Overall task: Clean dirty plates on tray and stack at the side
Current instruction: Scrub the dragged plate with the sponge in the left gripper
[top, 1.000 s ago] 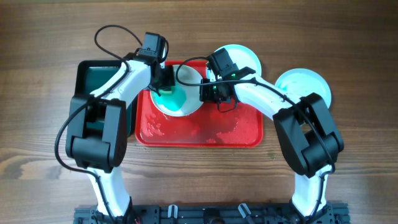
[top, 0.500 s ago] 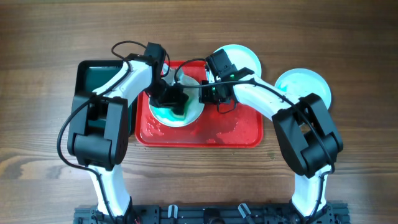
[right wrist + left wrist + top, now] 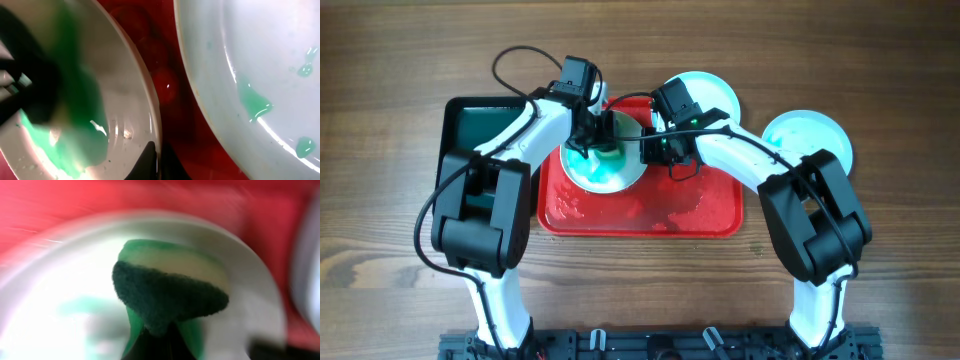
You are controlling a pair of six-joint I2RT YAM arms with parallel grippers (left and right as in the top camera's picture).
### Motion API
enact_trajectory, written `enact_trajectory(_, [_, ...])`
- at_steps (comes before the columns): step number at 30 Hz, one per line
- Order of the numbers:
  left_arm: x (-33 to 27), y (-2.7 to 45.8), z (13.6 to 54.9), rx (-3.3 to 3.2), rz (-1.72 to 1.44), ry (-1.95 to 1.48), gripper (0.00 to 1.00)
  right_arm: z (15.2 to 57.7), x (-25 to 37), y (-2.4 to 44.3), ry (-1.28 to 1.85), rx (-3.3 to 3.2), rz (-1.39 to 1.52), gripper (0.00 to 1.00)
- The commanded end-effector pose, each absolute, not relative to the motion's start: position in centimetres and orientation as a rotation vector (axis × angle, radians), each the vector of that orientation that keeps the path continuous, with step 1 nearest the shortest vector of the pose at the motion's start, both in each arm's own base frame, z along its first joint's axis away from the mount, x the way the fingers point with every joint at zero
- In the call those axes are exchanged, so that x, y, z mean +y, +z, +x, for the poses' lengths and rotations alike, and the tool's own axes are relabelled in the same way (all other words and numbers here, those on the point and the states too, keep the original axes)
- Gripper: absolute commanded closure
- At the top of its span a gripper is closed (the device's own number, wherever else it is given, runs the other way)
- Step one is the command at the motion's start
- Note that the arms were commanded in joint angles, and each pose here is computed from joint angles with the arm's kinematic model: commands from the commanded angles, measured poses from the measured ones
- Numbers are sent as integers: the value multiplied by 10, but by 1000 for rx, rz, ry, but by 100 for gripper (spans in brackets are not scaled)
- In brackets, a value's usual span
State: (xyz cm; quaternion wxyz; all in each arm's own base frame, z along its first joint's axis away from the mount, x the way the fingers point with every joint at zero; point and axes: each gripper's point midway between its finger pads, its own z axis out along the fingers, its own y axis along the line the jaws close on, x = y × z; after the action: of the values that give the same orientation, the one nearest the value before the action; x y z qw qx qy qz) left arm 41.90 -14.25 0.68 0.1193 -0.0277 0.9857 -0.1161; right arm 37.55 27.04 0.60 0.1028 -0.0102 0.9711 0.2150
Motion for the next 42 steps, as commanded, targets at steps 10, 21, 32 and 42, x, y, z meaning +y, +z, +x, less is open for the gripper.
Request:
enact_trajectory(10, [-74, -26, 358, 3131, -210, 148, 96, 371, 279, 3, 667, 2884, -61, 96])
enact_trajectory(21, [-162, -3, 308, 3197, 472, -798, 96, 371, 279, 3, 668, 2884, -61, 96])
enact_trajectory(32, [-118, -21, 402, 2976, -55, -207, 96, 370, 279, 3, 673, 2885, -64, 96])
enact_trajectory(42, [-39, -7, 410, 2800, -491, 415, 96, 370, 279, 3, 672, 2886, -62, 95])
